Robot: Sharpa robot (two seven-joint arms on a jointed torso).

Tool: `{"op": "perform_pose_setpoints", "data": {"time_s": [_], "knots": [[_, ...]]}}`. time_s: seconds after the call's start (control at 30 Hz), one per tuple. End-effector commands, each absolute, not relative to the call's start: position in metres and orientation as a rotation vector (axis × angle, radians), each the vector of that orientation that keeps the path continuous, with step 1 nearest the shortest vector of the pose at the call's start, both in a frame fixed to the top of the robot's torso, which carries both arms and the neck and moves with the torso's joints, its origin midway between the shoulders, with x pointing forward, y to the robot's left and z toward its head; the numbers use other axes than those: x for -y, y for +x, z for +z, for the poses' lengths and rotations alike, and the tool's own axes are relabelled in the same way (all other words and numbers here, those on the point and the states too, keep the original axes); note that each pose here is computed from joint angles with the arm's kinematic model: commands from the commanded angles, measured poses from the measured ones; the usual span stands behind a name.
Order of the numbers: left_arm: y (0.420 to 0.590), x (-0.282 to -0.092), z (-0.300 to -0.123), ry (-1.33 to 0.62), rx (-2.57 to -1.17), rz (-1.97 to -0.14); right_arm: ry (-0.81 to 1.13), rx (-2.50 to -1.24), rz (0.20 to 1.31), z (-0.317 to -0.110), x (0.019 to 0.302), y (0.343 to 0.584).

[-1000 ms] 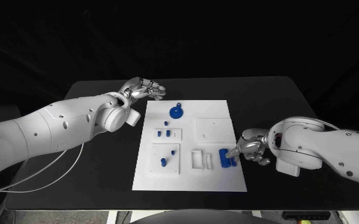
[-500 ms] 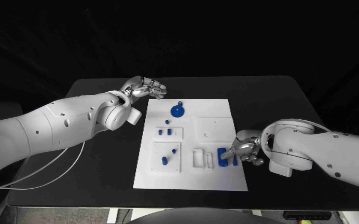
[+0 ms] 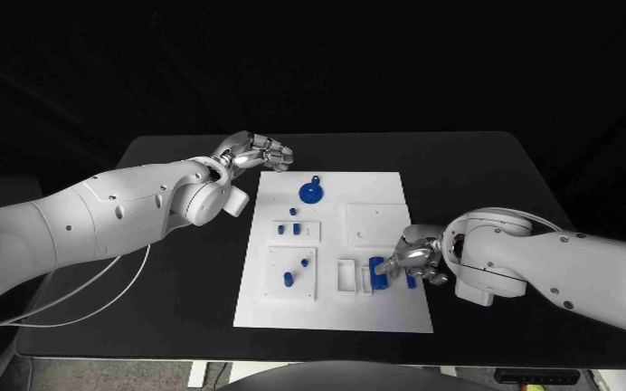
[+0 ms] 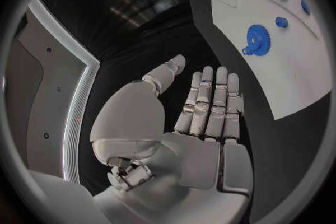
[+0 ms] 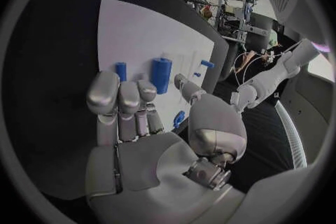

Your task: Assemble the parts on the task board

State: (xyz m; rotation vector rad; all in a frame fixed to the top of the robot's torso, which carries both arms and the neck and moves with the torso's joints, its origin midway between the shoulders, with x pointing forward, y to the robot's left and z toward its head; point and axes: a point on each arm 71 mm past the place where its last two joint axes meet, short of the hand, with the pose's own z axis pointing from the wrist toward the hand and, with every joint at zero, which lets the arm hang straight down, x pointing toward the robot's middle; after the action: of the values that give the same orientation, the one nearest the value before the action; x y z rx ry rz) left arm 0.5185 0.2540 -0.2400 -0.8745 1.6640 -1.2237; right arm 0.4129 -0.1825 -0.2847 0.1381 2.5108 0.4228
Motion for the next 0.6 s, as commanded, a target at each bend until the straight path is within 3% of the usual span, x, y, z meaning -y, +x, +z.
{"op": "perform_pose_setpoints", "data": {"time_s": [0.03,0.27,0.6], "knots": [[0.518,-0.252,-0.239,-0.870,-1.666,-1.250,0.132,-2.501,0.434,-0.292,0.177,0.411],[0.518,-0.253,-0.239,-0.871,-1.666,-1.248,0.131,-2.524,0.451,-0.304,0.169,0.405],[0.518,-0.253,-0.239,-0.871,-1.668,-1.249,0.139,-2.512,0.457,-0.306,0.164,0.407]]}}
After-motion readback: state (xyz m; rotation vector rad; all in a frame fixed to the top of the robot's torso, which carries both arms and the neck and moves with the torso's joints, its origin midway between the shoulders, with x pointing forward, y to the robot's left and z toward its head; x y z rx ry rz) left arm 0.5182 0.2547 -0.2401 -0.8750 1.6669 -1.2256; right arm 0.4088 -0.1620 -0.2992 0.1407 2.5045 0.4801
